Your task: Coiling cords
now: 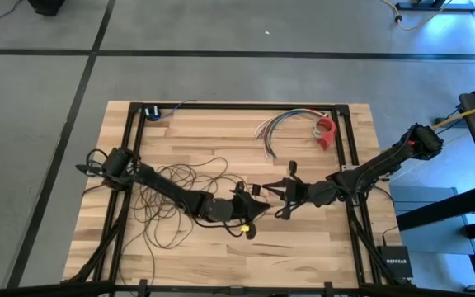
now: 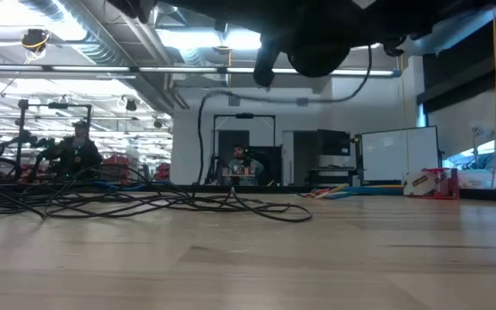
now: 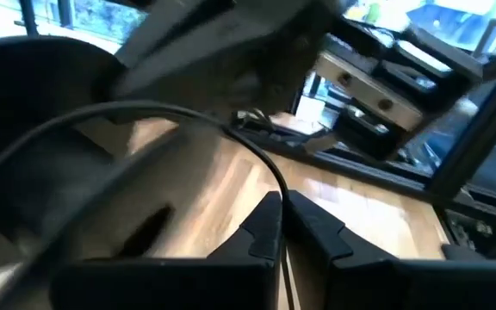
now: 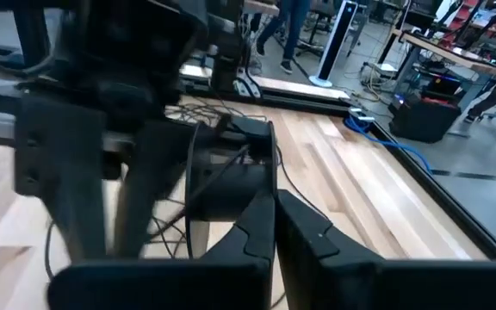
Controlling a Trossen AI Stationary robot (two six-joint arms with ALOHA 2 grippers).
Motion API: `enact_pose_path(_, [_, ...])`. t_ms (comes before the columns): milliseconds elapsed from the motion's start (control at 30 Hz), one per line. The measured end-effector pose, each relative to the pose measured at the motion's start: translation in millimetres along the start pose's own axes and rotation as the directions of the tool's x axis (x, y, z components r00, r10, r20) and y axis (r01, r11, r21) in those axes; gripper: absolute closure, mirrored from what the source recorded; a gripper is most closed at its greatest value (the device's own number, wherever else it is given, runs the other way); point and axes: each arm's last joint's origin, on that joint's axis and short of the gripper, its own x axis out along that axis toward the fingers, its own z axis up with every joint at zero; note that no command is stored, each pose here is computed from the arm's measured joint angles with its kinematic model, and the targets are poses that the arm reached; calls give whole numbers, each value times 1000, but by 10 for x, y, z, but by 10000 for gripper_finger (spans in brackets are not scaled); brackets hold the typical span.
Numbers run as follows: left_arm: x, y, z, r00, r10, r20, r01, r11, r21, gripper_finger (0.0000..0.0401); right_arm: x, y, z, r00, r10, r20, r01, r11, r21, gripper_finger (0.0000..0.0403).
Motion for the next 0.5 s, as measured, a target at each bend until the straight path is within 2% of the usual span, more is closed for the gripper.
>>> enact_pose_path(167, [17, 30, 12, 1000, 9, 2, -9, 1000, 7, 398, -6, -1, 54, 999, 1, 46, -2, 999, 40, 393])
enact_pose_path(367, [14, 61, -58, 997, 37, -67, -34, 998, 50, 399, -84, -46, 156, 995, 31, 99, -42, 993, 109, 393])
enact_pose_path(500, [1, 63, -103, 993, 49, -104, -41, 996, 77, 399, -167, -104, 182, 996, 38, 83, -46, 993, 106, 393])
